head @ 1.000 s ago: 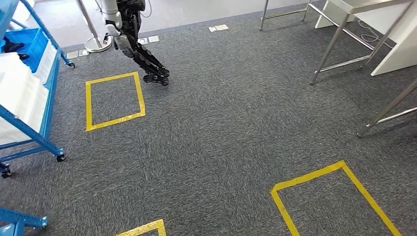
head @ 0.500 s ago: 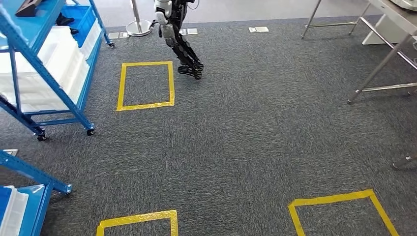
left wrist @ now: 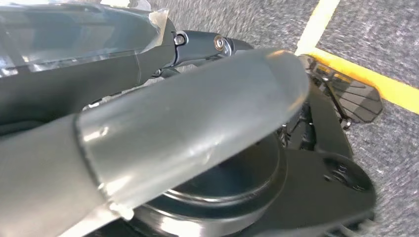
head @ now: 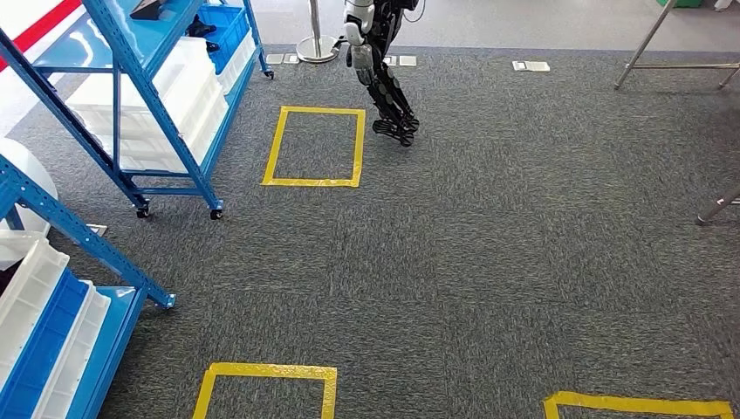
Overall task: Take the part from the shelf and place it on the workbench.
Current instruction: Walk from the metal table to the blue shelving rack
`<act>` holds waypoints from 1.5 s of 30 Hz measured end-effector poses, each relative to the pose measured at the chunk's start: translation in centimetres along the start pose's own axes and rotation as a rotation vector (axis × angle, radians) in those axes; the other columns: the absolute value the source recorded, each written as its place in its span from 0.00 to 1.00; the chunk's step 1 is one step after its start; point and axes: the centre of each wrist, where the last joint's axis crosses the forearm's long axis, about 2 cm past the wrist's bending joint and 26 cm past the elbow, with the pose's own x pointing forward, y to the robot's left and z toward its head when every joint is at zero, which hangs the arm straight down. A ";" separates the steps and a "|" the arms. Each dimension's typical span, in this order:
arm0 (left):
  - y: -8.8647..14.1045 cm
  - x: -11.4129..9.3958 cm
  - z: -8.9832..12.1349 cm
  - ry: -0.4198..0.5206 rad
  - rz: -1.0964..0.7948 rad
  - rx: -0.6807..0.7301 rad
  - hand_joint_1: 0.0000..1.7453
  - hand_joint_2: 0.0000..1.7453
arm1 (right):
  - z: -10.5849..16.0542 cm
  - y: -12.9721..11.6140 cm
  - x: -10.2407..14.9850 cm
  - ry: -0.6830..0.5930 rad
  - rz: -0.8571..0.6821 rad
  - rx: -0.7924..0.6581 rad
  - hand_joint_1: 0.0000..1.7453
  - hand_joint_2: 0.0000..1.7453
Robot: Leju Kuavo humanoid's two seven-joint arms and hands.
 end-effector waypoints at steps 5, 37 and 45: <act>0.0 0.1 0.0 -0.008 0.006 -0.018 0.00 0.00 | 0.0 0.2 -0.2 0.006 -0.008 0.003 0.00 0.00; 0.5 0.0 -0.1 -0.045 0.032 -0.070 0.00 0.00 | 0.0 0.0 0.1 -0.015 -0.011 -0.003 0.00 0.00; 0.7 -0.2 -0.2 -0.074 0.042 -0.079 0.00 0.00 | 0.0 -0.4 0.4 -0.029 -0.002 -0.012 0.00 0.00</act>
